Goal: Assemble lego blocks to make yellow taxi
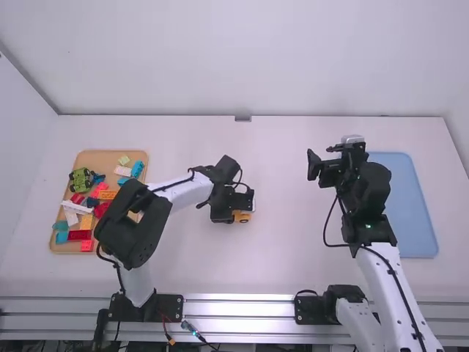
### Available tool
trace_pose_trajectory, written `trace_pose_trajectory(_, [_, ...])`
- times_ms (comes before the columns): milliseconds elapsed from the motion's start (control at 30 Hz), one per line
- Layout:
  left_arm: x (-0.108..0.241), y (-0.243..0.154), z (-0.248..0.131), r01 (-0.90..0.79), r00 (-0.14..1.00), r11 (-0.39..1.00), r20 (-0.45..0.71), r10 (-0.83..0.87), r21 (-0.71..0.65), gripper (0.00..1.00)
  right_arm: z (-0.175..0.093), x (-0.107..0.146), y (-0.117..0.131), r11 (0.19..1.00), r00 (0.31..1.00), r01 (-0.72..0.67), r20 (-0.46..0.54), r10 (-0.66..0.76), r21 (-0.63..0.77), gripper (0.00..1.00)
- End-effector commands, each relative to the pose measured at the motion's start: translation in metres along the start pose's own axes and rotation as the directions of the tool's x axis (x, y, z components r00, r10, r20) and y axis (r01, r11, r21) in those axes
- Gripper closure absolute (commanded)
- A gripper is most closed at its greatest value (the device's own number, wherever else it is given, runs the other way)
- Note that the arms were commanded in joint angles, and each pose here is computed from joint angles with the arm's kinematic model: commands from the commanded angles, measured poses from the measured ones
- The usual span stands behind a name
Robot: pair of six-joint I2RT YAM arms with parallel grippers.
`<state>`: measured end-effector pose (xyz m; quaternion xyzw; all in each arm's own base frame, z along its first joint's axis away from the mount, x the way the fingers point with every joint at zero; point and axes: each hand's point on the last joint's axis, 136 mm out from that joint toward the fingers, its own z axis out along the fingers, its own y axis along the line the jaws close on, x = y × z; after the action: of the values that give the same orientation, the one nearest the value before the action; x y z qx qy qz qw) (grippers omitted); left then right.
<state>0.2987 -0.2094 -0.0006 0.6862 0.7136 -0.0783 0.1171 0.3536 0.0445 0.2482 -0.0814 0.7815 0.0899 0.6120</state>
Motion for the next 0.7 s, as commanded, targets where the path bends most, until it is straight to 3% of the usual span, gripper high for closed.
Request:
trace_pose_trajectory(0, [0.008,-0.012,0.008,-0.012,1.0,0.999,-0.01,0.013,0.041,0.38,-0.002,-0.016,0.006,0.999,0.999,0.023,0.033,-0.022,-0.03,0.01])
trace_pose_trajectory(100, [0.01,-0.013,0.011,-0.013,1.0,0.999,-0.01,0.014,0.035,0.33,-0.002,-0.016,0.006,0.999,0.999,0.023,0.033,-0.022,-0.032,0.01])
trace_pose_trajectory(167, [0.011,-0.012,0.013,-0.015,1.0,1.0,-0.006,0.015,0.026,0.19,-0.002,-0.016,0.006,0.999,0.999,0.023,0.033,-0.022,-0.032,0.01])
trace_pose_trajectory(200, [0.01,-0.011,0.014,-0.014,1.0,1.0,-0.005,0.014,0.022,0.01,-0.002,-0.016,0.007,0.999,0.999,0.023,0.033,-0.022,-0.032,0.01])
trace_pose_trajectory(400, [0.004,-0.001,0.001,-0.009,1.0,1.0,-0.014,0.009,0.011,0.01,-0.002,-0.017,0.006,0.999,0.999,0.023,0.034,-0.022,-0.031,0.01])
trace_pose_trajectory(533, [0.004,0.002,-0.026,0.009,0.998,0.999,-0.066,-0.007,0.036,0.01,-0.002,-0.018,0.006,0.999,0.999,0.025,0.04,-0.023,-0.031,0.01])
trace_pose_trajectory(667, [0.0,0.019,-0.059,0.047,0.998,0.999,-0.036,-0.046,0.014,0.01,-0.002,-0.018,0.007,0.999,0.999,0.025,0.04,-0.024,-0.033,0.01])
